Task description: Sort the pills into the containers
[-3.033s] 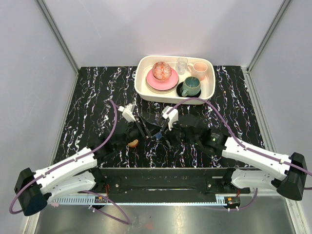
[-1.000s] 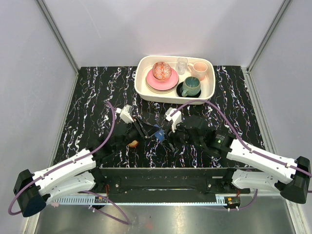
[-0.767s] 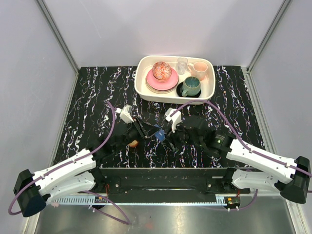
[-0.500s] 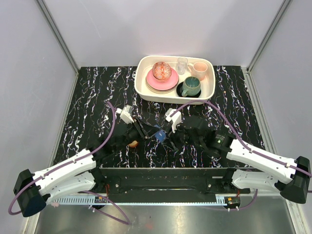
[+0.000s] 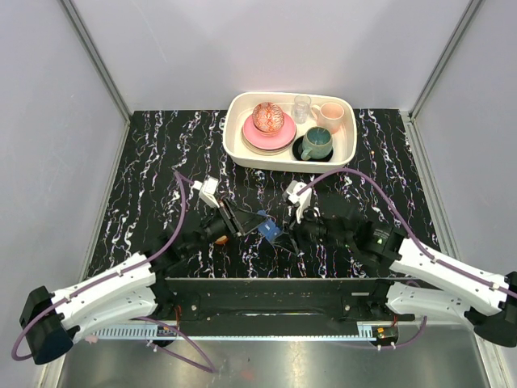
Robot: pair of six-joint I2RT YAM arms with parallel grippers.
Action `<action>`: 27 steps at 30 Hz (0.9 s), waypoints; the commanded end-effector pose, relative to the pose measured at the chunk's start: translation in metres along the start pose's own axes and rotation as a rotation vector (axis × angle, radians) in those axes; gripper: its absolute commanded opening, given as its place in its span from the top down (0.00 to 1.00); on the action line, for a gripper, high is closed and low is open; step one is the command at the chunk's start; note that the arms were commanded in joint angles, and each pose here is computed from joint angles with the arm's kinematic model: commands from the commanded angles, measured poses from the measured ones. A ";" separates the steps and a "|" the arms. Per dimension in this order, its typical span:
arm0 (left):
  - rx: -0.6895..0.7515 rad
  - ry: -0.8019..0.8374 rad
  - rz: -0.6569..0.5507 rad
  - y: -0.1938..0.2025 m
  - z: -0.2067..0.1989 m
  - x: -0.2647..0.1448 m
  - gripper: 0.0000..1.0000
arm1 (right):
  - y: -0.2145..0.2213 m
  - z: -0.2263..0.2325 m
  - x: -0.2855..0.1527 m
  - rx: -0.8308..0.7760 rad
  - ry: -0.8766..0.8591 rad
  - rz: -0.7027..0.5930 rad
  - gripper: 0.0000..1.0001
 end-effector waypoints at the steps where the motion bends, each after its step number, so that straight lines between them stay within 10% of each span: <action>1: 0.071 0.038 -0.004 0.000 -0.002 -0.005 1.00 | -0.018 0.019 -0.012 0.022 -0.102 -0.090 0.70; 6: 0.087 0.062 0.010 0.000 -0.005 -0.009 1.00 | -0.021 0.003 -0.013 0.024 0.039 -0.108 0.32; 20: 0.092 0.059 0.029 0.004 -0.005 -0.012 1.00 | -0.028 -0.030 -0.027 0.010 0.337 -0.147 0.26; 27: 0.071 -0.055 0.026 0.001 0.006 -0.008 1.00 | -0.024 0.005 -0.019 -0.036 0.029 -0.059 0.16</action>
Point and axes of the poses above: each gripper's point midway between its finger pads, its own x axis out along the fingers, its own z axis along the line the jaws close on, y = z × x, the point moved 6 cm from there along -x, back along the fingers, and after that the axes turned 10 degrees about x, right-handed, at the moved point
